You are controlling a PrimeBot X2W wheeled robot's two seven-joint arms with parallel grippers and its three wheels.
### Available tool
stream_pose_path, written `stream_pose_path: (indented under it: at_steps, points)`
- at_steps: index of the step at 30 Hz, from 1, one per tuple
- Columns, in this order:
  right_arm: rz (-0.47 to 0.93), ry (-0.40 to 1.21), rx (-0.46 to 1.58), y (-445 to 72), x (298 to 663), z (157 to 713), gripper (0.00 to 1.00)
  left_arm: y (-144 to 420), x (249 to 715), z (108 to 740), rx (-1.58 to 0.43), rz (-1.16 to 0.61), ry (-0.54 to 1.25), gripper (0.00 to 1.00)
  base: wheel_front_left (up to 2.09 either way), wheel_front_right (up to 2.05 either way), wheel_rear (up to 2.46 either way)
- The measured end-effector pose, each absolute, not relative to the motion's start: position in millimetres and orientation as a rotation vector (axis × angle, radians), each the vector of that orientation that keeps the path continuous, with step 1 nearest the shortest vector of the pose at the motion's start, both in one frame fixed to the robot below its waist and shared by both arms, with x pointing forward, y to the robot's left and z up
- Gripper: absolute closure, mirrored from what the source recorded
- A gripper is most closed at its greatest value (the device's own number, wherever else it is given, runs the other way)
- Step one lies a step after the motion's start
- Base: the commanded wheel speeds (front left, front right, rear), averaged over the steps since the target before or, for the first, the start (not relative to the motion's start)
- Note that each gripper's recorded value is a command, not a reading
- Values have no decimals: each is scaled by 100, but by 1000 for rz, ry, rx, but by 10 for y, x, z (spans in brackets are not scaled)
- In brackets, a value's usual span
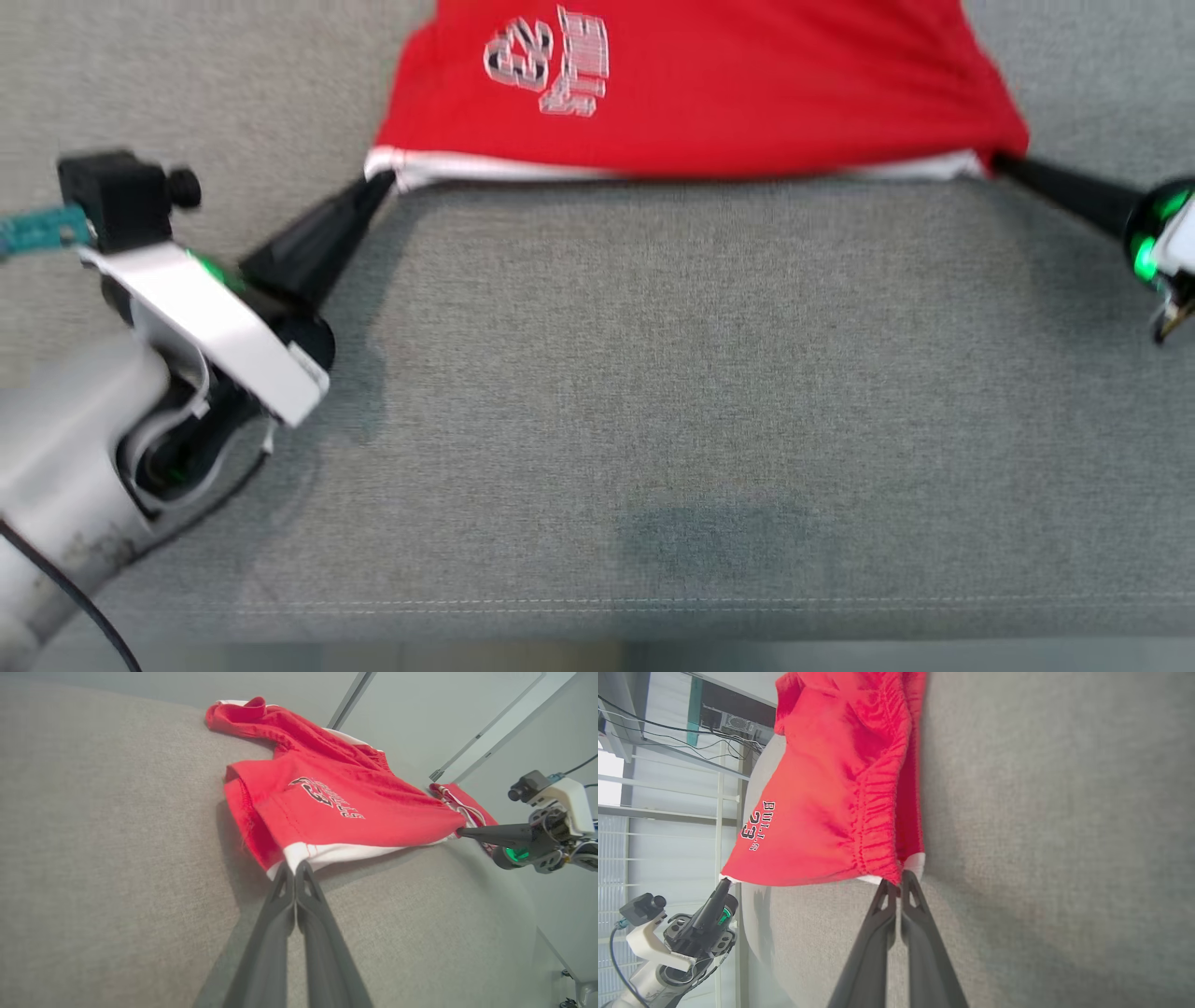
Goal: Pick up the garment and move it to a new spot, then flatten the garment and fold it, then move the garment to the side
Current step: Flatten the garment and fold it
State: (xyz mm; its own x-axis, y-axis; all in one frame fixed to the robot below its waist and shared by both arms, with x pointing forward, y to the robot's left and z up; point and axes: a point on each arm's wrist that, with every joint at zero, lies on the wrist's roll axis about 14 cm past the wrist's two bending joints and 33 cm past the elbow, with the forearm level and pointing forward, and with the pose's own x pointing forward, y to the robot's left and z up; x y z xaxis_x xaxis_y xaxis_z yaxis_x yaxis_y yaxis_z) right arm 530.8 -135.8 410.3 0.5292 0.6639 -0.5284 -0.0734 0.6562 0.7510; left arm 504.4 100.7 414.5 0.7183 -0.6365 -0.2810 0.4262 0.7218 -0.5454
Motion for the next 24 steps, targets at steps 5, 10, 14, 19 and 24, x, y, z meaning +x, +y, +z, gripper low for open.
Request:
stream_pose_path:
  at_steps: [5, 10, 14, 19, 24]
  points:
    - [484, 934, 710, -1378, 4966, 4142, 100, 1019, 4770, 4265, -530, -566, 462, 100, 0, 0, 0]
    - [478, 937, 736, -1302, 4615, 4195, 100, 1042, 4365, 4277, -550, -530, 478, 100, 0, 0, 0]
    - [483, 968, 763, -1238, 4295, 4232, 100, 1069, 4019, 4296, -550, -528, 507, 100, 0, 0, 0]
    - [529, 992, 760, -1177, 3959, 4384, 100, 1083, 3567, 4282, -537, -558, 606, 100, 0, 0, 0]
    - [571, 1049, 735, -1168, 3637, 4444, 100, 1150, 3274, 4291, -512, -582, 692, 100, 0, 0, 0]
